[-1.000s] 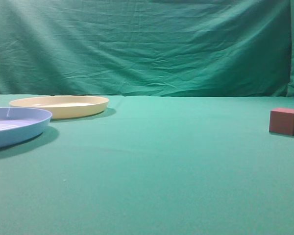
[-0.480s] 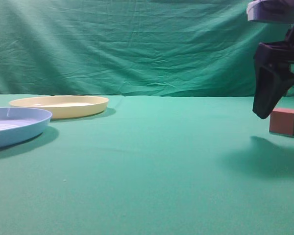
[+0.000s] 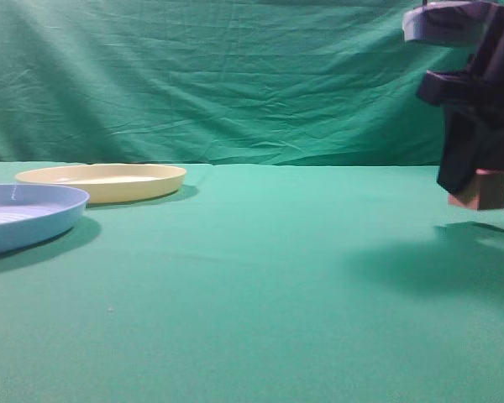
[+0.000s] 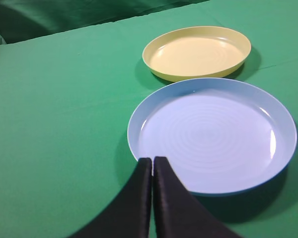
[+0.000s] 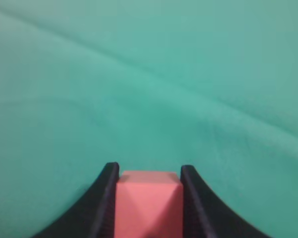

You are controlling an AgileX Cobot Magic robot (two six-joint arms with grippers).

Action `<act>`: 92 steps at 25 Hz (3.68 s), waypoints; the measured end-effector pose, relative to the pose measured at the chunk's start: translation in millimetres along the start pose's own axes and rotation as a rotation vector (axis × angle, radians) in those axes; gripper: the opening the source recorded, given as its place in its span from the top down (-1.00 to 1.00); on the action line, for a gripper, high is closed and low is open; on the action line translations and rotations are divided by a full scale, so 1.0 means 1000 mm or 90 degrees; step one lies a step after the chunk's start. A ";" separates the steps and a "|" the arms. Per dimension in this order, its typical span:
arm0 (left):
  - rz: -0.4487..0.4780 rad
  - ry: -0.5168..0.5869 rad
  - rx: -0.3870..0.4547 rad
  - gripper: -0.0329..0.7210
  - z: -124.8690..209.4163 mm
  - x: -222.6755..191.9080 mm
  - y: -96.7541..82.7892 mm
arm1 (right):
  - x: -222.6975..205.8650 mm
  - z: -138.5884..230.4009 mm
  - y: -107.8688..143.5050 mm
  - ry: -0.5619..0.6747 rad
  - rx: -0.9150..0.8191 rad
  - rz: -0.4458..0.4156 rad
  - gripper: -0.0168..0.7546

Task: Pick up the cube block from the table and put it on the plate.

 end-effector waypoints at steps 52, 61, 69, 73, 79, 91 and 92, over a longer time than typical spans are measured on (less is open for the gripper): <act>0.000 0.000 0.000 0.91 0.000 0.000 0.000 | 0.165 -0.192 0.111 -0.125 0.203 -0.095 0.96; 0.000 0.000 0.000 0.91 0.000 0.000 0.000 | 0.205 -0.111 0.124 -0.176 0.190 -0.138 0.96; 0.000 0.000 0.000 0.91 0.000 0.000 0.000 | 0.232 -0.044 0.129 -0.326 0.148 -0.136 0.96; 0.000 0.000 0.000 0.91 0.000 0.000 0.000 | 0.249 -0.018 0.125 -0.348 0.152 -0.110 0.96; 0.000 0.000 0.000 0.91 0.000 0.000 0.000 | 0.278 0.007 0.114 -0.372 0.191 -0.044 0.96; 0.000 0.000 0.000 0.91 0.000 0.000 0.000 | 0.266 0.095 0.061 -0.478 0.016 0.177 0.96; 0.000 0.000 0.000 0.91 0.000 0.000 0.000 | 0.258 0.105 0.057 -0.481 -0.001 0.197 0.96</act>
Point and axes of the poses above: a point on each arm's last joint axis where the gripper is mounted, x pointing back along that axis away from the gripper, y along the wrist's bending axis when the last joint is at zero, z = x × y, the point moved 6 cm from there along -x, pointing out along that axis toward the gripper, and after that the axes turned 12 degrees about x, right-handed, at the moved point
